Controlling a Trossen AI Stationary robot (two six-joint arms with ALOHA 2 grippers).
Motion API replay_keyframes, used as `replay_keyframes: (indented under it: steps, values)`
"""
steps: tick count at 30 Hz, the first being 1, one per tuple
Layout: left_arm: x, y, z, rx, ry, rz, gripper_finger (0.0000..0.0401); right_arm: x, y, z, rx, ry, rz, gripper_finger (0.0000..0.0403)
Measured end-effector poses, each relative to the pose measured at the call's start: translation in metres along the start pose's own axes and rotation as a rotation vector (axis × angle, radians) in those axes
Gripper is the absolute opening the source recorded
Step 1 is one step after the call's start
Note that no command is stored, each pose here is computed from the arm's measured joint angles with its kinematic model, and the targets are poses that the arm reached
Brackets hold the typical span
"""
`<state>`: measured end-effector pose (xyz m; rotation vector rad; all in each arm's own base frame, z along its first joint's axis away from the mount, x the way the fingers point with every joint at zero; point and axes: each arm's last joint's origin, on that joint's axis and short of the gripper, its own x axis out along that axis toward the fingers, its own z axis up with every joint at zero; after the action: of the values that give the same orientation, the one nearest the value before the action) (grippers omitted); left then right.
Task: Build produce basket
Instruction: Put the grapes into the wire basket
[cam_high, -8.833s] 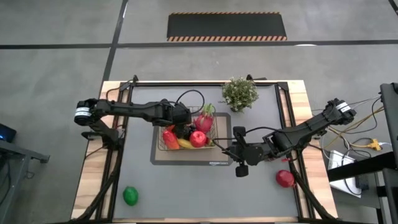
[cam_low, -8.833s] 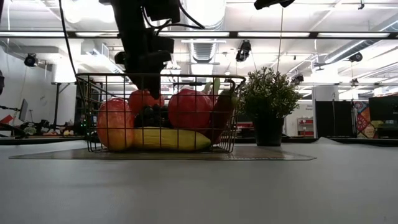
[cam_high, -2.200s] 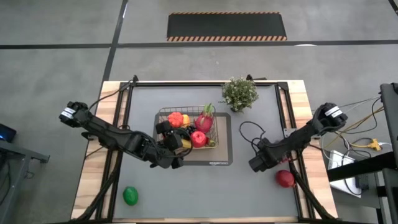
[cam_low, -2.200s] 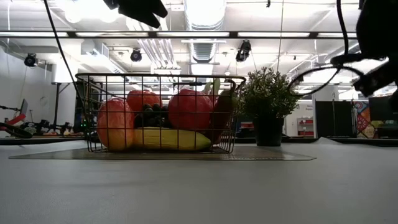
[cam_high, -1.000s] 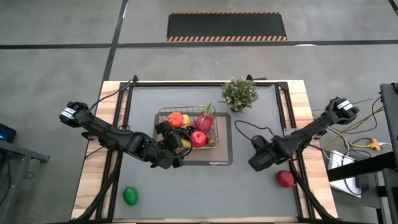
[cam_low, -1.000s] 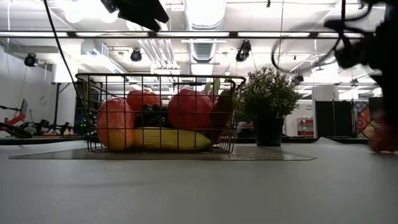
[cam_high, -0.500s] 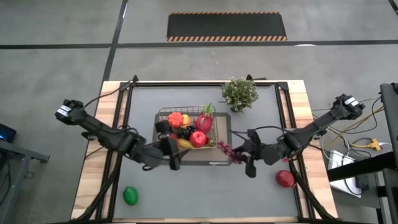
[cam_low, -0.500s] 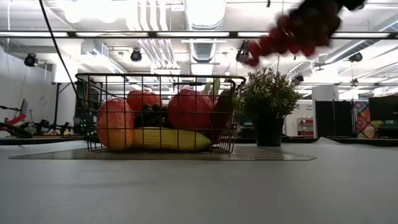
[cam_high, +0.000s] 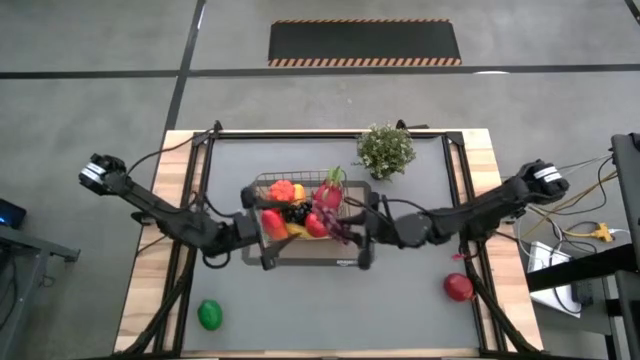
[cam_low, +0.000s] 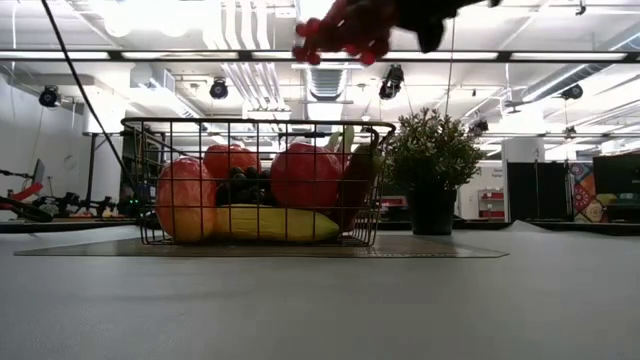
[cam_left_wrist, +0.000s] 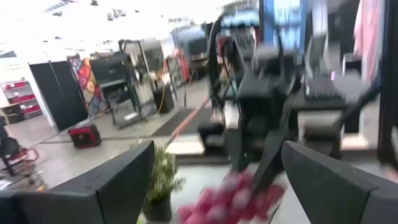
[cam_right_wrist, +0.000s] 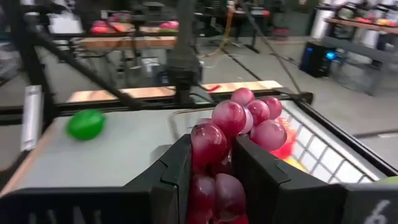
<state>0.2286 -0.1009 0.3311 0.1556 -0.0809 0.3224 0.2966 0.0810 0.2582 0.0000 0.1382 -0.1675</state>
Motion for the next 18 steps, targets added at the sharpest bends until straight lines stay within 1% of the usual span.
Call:
replay_keyframes:
  steps: [4,10,14,18]
  values:
    - [-0.009,0.011,0.006,-0.059,-0.048,0.016,0.0331,0.023,-0.011,0.003,0.022,0.005,-0.065,0.0095]
    - [-0.016,0.019,0.006,-0.074,-0.061,0.019,0.0331,0.060,-0.025,0.005,0.005,0.034,-0.139,0.0095]
    - [-0.019,0.021,0.001,-0.070,-0.056,0.017,0.0331,0.084,-0.035,0.001,-0.018,0.092,-0.188,0.0095]
    - [-0.020,0.021,-0.001,-0.065,-0.051,0.016,0.0331,0.107,-0.044,-0.007,-0.048,0.189,-0.228,0.0095]
